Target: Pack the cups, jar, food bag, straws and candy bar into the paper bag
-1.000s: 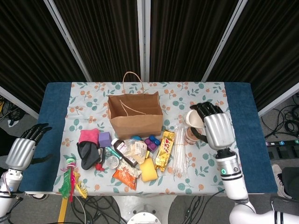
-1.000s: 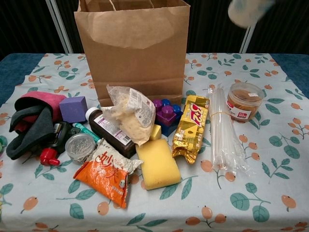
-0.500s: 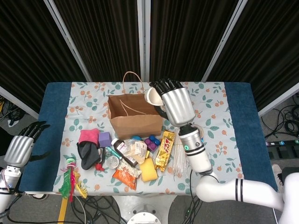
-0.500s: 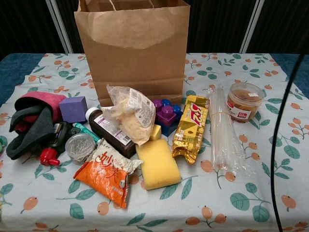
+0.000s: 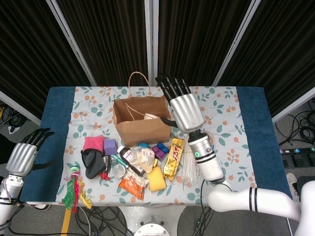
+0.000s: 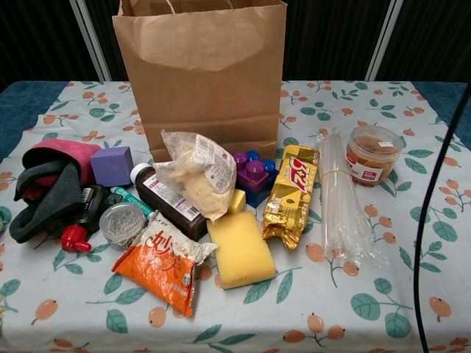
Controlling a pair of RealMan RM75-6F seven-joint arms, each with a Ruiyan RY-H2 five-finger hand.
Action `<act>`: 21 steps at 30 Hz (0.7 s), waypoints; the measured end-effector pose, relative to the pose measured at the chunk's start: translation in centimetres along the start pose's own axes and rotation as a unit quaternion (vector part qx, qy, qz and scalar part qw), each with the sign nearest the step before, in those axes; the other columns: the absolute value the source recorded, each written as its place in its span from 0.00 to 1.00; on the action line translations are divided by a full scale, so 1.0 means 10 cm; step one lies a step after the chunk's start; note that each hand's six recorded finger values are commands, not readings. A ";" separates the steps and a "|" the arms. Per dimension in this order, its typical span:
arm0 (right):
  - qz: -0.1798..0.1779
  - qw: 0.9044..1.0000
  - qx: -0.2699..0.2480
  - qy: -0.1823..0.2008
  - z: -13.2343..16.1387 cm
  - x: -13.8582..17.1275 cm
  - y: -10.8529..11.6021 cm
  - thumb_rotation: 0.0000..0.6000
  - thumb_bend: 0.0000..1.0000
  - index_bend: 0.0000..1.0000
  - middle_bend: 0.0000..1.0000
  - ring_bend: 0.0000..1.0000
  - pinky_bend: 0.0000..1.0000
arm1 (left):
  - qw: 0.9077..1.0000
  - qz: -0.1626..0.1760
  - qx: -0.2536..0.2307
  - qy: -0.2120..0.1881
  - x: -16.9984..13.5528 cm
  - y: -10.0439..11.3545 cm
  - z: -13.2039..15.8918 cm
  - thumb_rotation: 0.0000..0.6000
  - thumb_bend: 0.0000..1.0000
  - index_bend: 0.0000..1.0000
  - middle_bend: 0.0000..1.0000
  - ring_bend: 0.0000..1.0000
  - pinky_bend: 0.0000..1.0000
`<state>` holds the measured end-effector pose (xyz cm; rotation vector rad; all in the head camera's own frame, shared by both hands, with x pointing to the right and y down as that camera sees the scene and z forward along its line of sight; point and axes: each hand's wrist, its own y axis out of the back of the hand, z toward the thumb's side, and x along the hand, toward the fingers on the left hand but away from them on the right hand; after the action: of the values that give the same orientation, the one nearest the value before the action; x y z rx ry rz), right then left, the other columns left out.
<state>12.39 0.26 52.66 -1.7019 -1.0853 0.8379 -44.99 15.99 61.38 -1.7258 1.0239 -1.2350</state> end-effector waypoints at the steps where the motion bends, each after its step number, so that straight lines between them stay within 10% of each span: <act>1: 0.000 1.000 0.006 -0.010 -0.09 0.07 0.04 1.00 0.00 0.00 0.03 0.00 0.05 | 1.000 -0.001 0.000 0.000 0.00 0.00 0.00 1.00 0.13 0.23 0.24 0.16 0.25; 8: 0.099 0.988 0.054 -0.105 -0.82 0.56 -0.09 1.00 0.00 0.00 0.02 0.00 0.05 | 1.000 -0.008 -0.003 -0.003 -0.01 -0.05 0.02 1.00 0.13 0.23 0.24 0.15 0.25; 13: 0.222 0.954 0.085 -0.182 -1.37 1.08 -0.53 1.00 0.00 0.00 0.03 0.00 0.05 | 1.000 -0.010 -0.005 -0.006 -0.01 -0.07 0.05 1.00 0.13 0.23 0.24 0.15 0.25; 21: 0.285 0.926 0.133 -0.208 -1.71 1.35 -1.02 1.00 0.00 0.00 0.03 0.00 0.04 | 1.000 -0.002 -0.010 -0.008 -0.03 -0.05 0.04 1.00 0.13 0.23 0.24 0.15 0.25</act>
<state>29.51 8.89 67.25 -1.6597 -0.6852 1.6970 -44.58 16.54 61.60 -1.7506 1.0271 -1.2156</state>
